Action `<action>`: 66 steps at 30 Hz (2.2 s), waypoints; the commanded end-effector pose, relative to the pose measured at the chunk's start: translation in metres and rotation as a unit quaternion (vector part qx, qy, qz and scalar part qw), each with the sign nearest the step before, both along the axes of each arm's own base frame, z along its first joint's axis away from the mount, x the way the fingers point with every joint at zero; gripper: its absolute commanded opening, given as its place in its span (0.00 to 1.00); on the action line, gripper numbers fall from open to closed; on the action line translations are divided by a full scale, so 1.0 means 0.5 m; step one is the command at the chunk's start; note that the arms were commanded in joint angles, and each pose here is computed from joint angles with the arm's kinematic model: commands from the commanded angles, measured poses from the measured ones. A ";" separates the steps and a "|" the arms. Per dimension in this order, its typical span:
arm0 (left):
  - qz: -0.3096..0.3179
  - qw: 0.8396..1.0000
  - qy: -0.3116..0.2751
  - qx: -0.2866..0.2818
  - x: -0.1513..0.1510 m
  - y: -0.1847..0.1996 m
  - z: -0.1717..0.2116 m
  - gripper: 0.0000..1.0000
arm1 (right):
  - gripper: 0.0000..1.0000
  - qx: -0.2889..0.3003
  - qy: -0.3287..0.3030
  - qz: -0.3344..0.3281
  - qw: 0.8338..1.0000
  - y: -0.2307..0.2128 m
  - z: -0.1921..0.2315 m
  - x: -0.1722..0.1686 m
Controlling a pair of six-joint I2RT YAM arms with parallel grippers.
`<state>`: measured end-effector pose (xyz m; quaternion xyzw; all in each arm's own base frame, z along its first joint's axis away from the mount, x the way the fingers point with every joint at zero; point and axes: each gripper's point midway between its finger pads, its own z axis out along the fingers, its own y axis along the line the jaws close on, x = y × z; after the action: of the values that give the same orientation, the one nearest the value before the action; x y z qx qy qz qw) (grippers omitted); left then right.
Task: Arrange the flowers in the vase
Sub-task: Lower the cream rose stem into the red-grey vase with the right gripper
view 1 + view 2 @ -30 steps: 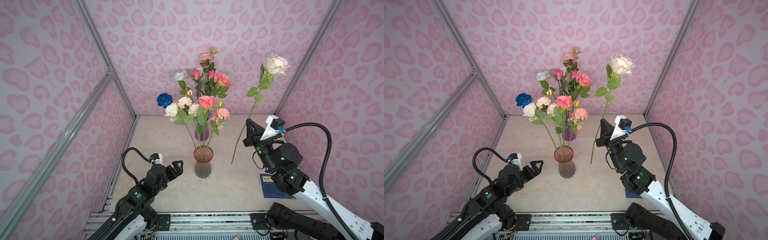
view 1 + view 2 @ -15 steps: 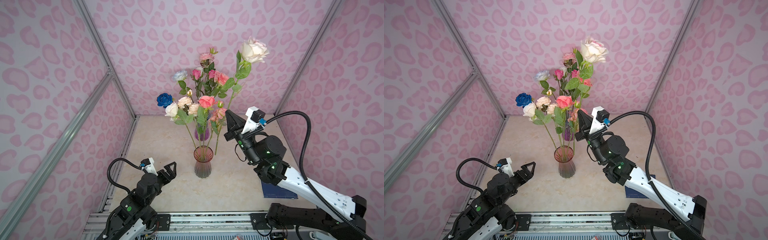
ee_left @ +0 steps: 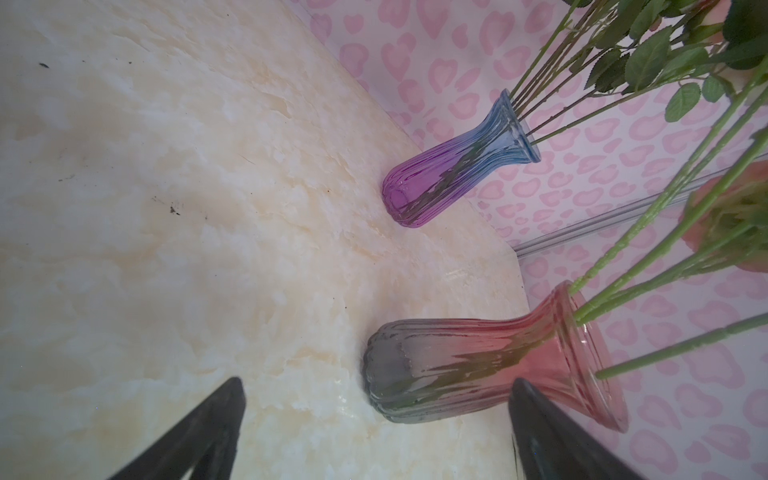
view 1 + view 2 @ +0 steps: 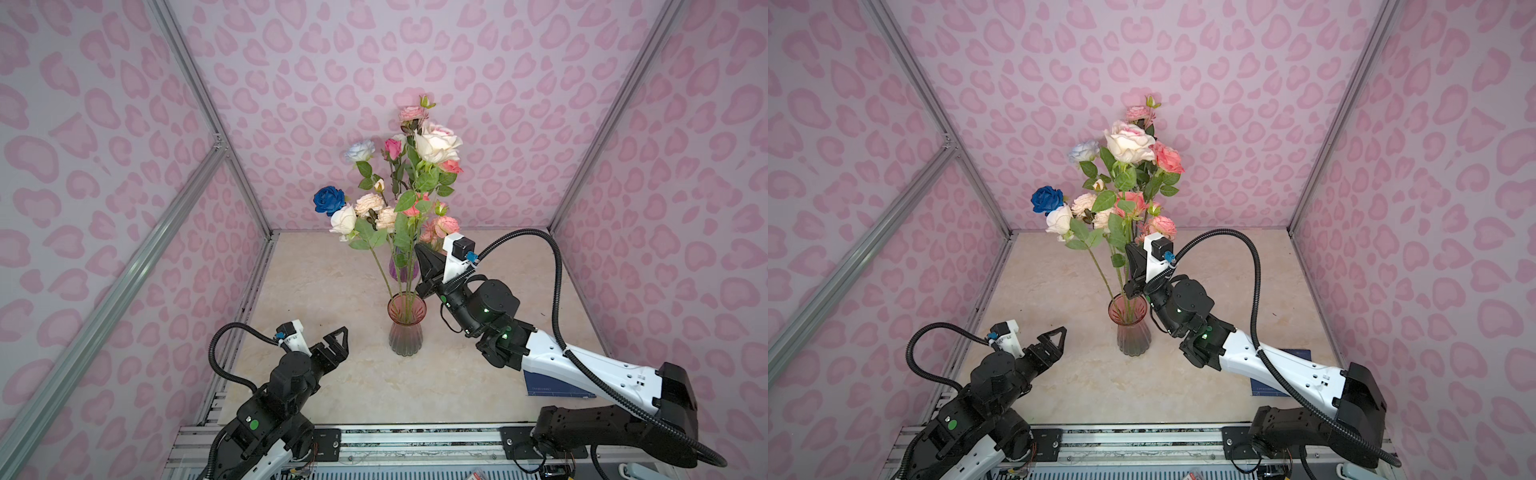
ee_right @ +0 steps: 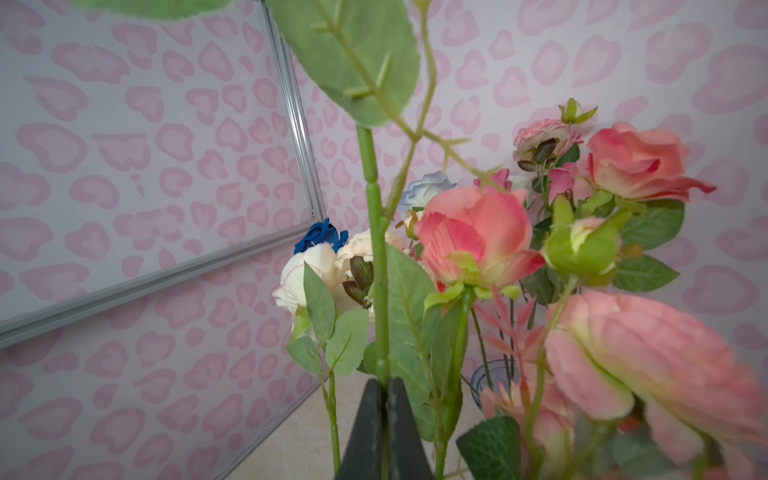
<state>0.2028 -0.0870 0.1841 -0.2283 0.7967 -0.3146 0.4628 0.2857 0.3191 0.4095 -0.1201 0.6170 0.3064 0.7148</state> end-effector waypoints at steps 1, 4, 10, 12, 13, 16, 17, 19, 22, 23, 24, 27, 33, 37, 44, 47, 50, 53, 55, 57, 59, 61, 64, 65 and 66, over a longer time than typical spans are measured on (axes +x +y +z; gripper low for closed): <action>0.008 1.000 0.003 -0.002 0.001 0.004 -0.007 1.00 | 0.00 0.014 0.020 0.002 1.000 0.002 -0.029 0.000; 0.010 1.000 0.005 -0.003 0.004 0.003 -0.010 1.00 | 0.00 0.011 0.037 0.007 0.999 0.010 -0.056 0.002; 0.005 1.000 0.011 0.000 0.006 -0.003 -0.012 1.00 | 0.00 -0.026 0.062 0.028 0.997 0.040 -0.110 -0.011; 0.005 1.000 0.014 0.002 0.005 -0.002 -0.018 1.00 | 0.01 -0.034 0.065 0.049 0.996 0.054 -0.119 -0.020; 0.006 1.000 0.014 0.001 0.006 -0.002 -0.020 1.00 | 0.01 -0.041 0.069 0.057 0.995 0.062 -0.124 -0.024; 0.007 1.000 0.013 -0.007 0.008 -0.004 -0.024 1.00 | 0.01 -0.061 0.083 0.048 0.994 0.068 -0.142 -0.022; 0.005 1.000 0.011 -0.011 0.009 -0.007 -0.021 1.00 | 0.02 -0.066 0.085 0.051 0.993 0.070 -0.147 -0.023; 0.002 1.000 0.010 -0.010 0.009 -0.009 -0.019 1.00 | 0.03 -0.075 0.091 0.059 0.991 0.076 -0.157 -0.025; 0.003 1.000 0.012 -0.007 0.010 -0.009 -0.020 1.00 | 0.03 -0.084 0.101 0.070 0.989 0.085 -0.166 -0.031; 0.002 1.000 0.014 -0.007 0.010 -0.010 -0.022 1.00 | 0.04 -0.088 0.102 0.074 0.988 0.088 -0.168 -0.033; 0.001 1.000 0.014 -0.007 0.010 -0.010 -0.021 1.00 | 0.05 -0.090 0.103 0.072 0.988 0.088 -0.169 -0.033; 0.003 1.000 0.015 -0.008 0.010 -0.010 -0.026 1.00 | 0.06 -0.089 0.106 0.063 0.988 0.081 -0.171 -0.031; 0.001 1.000 0.015 -0.007 0.010 -0.012 -0.025 1.00 | 0.11 -0.086 0.107 0.054 0.989 0.072 -0.169 -0.029; 0.000 1.000 0.014 -0.007 0.011 -0.012 -0.024 1.00 | 0.18 -0.082 0.108 0.050 0.990 0.064 -0.162 -0.031; -0.001 1.000 0.017 -0.004 0.014 -0.016 -0.027 1.00 | 0.19 -0.073 0.105 0.035 0.991 0.042 -0.150 -0.033; -0.002 1.000 0.018 -0.004 0.015 -0.017 -0.028 1.00 | 0.19 -0.066 0.106 0.039 0.991 0.037 -0.136 -0.041; -0.002 1.000 0.018 -0.003 0.017 -0.018 -0.031 1.00 | 0.21 -0.064 0.103 0.040 0.992 0.029 -0.119 -0.053; -0.004 1.000 0.018 -0.005 0.018 -0.021 -0.035 1.00 | 0.23 -0.064 0.110 0.032 0.991 0.010 -0.107 -0.062; -0.003 1.000 0.020 -0.004 0.018 -0.020 -0.041 1.00 | 0.24 -0.067 0.124 0.015 0.990 -0.009 -0.111 -0.062; -0.002 1.000 0.022 -0.006 0.019 -0.021 -0.051 1.00 | 0.25 -0.076 0.139 -0.008 0.987 -0.029 -0.116 -0.058; -0.004 1.000 0.024 -0.010 0.020 -0.025 -0.058 1.00 | 0.26 -0.096 0.168 -0.032 0.981 -0.050 -0.125 -0.055; -0.005 1.000 0.024 -0.009 0.021 -0.026 -0.061 1.00 | 0.28 -0.118 0.190 -0.051 0.973 -0.066 -0.133 -0.053; -0.006 1.000 0.021 0.003 0.024 -0.025 -0.056 1.00 | 0.32 -0.149 0.243 -0.093 0.954 -0.101 -0.158 -0.050; -0.008 1.000 0.020 0.007 0.025 -0.026 -0.053 1.00 | 0.37 -0.160 0.264 -0.096 0.946 -0.107 -0.170 -0.050; -0.010 1.000 0.020 0.011 0.026 -0.027 -0.051 1.00 | 0.39 -0.164 0.281 -0.103 0.940 -0.114 -0.179 -0.049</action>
<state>0.2109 -0.0984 0.1457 -0.2304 0.8197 -0.3005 0.4297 0.2635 0.2873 0.3630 -0.0923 0.7839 0.2205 0.5730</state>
